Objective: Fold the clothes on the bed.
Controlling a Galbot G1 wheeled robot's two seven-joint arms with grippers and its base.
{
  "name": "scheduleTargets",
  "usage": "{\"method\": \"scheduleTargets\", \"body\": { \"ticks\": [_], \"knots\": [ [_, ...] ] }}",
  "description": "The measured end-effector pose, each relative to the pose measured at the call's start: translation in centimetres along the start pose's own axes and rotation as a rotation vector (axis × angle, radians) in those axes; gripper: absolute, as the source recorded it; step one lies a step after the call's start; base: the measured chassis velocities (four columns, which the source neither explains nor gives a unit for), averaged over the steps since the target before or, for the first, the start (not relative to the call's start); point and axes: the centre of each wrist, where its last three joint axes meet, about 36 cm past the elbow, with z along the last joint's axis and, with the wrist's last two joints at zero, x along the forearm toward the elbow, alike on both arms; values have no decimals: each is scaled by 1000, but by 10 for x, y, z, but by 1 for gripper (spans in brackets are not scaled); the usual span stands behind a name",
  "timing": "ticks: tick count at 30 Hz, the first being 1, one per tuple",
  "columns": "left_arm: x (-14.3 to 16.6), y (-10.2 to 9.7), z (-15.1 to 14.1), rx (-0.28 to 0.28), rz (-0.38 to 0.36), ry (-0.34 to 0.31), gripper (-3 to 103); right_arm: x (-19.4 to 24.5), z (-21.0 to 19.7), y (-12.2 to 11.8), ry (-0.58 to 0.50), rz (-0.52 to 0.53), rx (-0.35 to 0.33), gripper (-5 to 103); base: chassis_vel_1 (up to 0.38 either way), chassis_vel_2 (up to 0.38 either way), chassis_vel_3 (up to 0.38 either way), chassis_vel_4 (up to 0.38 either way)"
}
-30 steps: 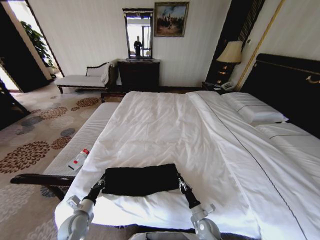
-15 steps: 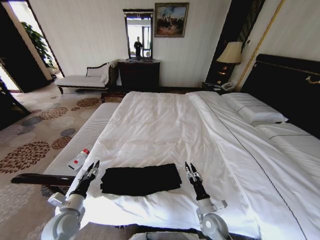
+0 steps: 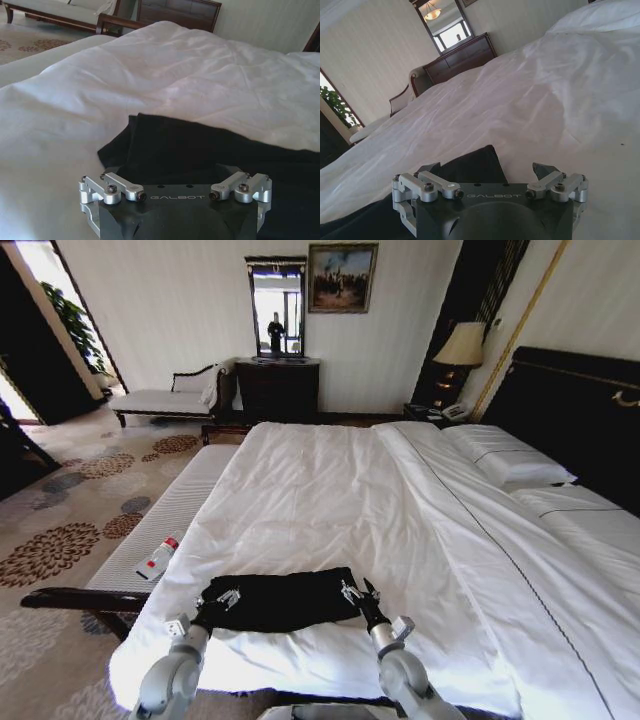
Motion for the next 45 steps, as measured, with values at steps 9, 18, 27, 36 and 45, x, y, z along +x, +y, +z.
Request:
{"method": "scheduleTargets", "body": {
  "ticks": [9, 18, 27, 36, 45],
  "knots": [
    [21, 15, 27, -9, -72, 11, 100, 14, 14, -5, 21, 40, 16, 100, 0, 0, 0, 0],
    [39, 24, -2, -3, -88, -58, 100, 25, 9, -7, 13, 59, 30, 100, 0, 0, 0, 0],
    [49, 5, -5, 16, -62, -64, 100, 42, -14, 0, 5, 112, 42, 100, 0, 0, 0, 0],
    [35, -8, 24, -8, -65, -16, 100, 41, 4, 12, 79, 124, 100, 100, 0, 0, 0, 0],
    [35, 14, 31, -11, -113, -11, 100, 51, 5, -10, 192, 289, 166, 100, 0, 0, 0, 0]
  ]
}}
